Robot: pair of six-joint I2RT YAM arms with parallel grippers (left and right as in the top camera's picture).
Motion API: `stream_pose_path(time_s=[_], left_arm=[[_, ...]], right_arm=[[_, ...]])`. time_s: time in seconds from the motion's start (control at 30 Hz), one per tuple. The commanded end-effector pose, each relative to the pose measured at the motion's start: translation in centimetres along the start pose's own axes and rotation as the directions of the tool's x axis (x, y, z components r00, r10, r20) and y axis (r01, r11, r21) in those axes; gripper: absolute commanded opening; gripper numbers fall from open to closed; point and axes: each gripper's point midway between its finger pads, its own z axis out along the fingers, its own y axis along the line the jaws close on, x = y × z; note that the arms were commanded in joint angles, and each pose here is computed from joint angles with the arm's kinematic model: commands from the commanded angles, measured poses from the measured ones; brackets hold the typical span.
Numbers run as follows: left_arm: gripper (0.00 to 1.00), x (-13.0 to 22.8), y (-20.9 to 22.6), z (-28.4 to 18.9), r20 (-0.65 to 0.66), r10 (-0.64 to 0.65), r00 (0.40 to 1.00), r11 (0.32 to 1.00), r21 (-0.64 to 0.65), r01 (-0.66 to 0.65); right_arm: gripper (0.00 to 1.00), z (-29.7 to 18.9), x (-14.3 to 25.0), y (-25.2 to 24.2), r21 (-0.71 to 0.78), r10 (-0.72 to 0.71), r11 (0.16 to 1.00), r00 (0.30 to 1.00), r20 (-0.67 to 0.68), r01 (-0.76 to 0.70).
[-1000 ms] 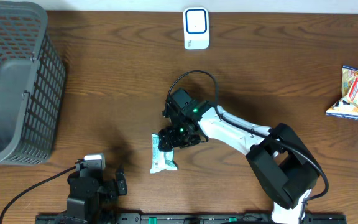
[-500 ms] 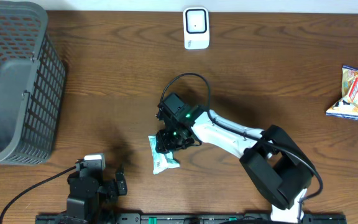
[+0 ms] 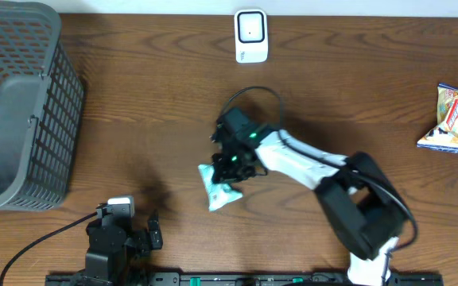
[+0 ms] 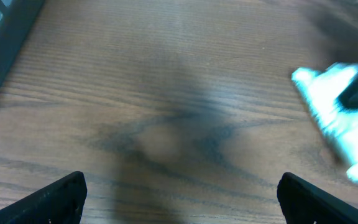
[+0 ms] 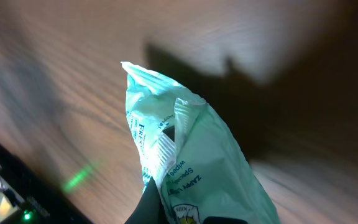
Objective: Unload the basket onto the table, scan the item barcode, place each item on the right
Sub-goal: 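Grasp the wipes pack and lift it toward the right, then carry the wipes pack up to the white scanner with the right gripper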
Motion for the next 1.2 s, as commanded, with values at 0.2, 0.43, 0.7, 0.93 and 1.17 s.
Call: stream_pose_path(time_s=[0.2, 0.43, 0.7, 0.93, 1.17], left_arm=[[0.98, 0.2, 0.0, 0.0, -0.006, 0.0, 1.0, 1.0, 0.002, 0.0], [0.98, 0.2, 0.0, 0.0, -0.006, 0.0, 1.0, 1.0, 0.002, 0.0], [0.98, 0.2, 0.0, 0.0, -0.006, 0.0, 1.0, 1.0, 0.002, 0.0], [0.98, 0.2, 0.0, 0.0, -0.006, 0.0, 1.0, 1.0, 0.002, 0.0], [0.98, 0.2, 0.0, 0.0, -0.006, 0.0, 1.0, 1.0, 0.002, 0.0]], right_arm=[[0.02, -19.4, -2.3, 3.5, 0.021, -0.091, 0.995, 0.867, 0.49, 0.093], [0.02, -30.0, 1.5, 3.3, 0.06, -0.022, 0.998, 0.66, 0.751, -0.034], [0.01, -33.4, 5.3, 3.8, -0.031, 0.043, 0.999, 0.605, 0.795, -0.031], [0.01, -32.5, 3.9, 2.4, 0.211, -0.194, 0.976, 0.609, 0.769, 0.044], [0.01, -33.3, -4.1, -2.3, 0.47, -0.315, 0.845, 0.473, 0.823, -0.255]])
